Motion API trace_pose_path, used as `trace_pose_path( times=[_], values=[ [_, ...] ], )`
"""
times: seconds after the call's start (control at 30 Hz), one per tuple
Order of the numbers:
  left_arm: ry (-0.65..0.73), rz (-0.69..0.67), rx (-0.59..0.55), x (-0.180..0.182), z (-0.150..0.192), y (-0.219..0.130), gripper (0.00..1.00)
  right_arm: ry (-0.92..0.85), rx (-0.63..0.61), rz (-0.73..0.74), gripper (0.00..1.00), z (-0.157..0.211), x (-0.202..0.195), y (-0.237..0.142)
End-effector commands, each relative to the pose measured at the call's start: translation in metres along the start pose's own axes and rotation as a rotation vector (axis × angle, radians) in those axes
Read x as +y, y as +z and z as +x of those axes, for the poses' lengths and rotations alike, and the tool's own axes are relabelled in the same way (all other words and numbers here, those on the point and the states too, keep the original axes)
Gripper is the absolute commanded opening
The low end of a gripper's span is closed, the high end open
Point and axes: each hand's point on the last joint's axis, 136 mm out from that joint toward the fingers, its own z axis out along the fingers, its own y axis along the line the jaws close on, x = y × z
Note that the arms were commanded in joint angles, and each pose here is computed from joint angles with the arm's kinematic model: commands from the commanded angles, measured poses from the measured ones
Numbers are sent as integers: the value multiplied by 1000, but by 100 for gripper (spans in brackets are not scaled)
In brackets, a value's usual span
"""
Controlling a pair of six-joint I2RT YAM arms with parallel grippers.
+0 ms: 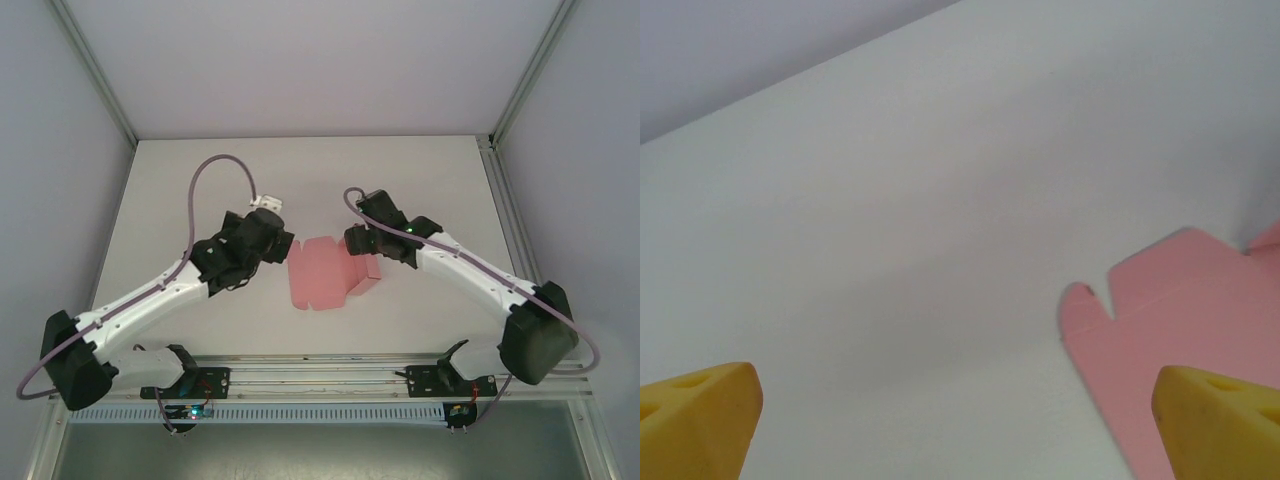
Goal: Assemble paper box
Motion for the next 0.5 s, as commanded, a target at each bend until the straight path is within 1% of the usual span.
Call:
trace_pose_path(
  times=[0.0,0.03,0.07,0.17,0.2,0.23,0.37,0.47],
  values=[
    [-133,-89,-30,26,7,-8,100,17,73,87,59,16,-10,4],
    [-137,-90,-29,28,10,-8,100,27,71,99,49,17,-12,6],
    [-145,-92,-28,29,12,-9,100,31,71,96,44,17,-12,8],
    [-154,-90,-27,31,16,-9,100,74,88,85,34,21,-17,17],
    [-152,-82,-25,30,17,-9,100,108,91,99,27,23,-25,21],
    [-152,-80,-25,30,17,-8,100,145,97,114,22,27,-33,25],
    [-153,-50,-24,25,15,-9,100,270,112,79,21,50,-55,42],
    [-153,-19,-31,20,12,-8,100,405,96,10,13,62,-66,52]
  ],
)
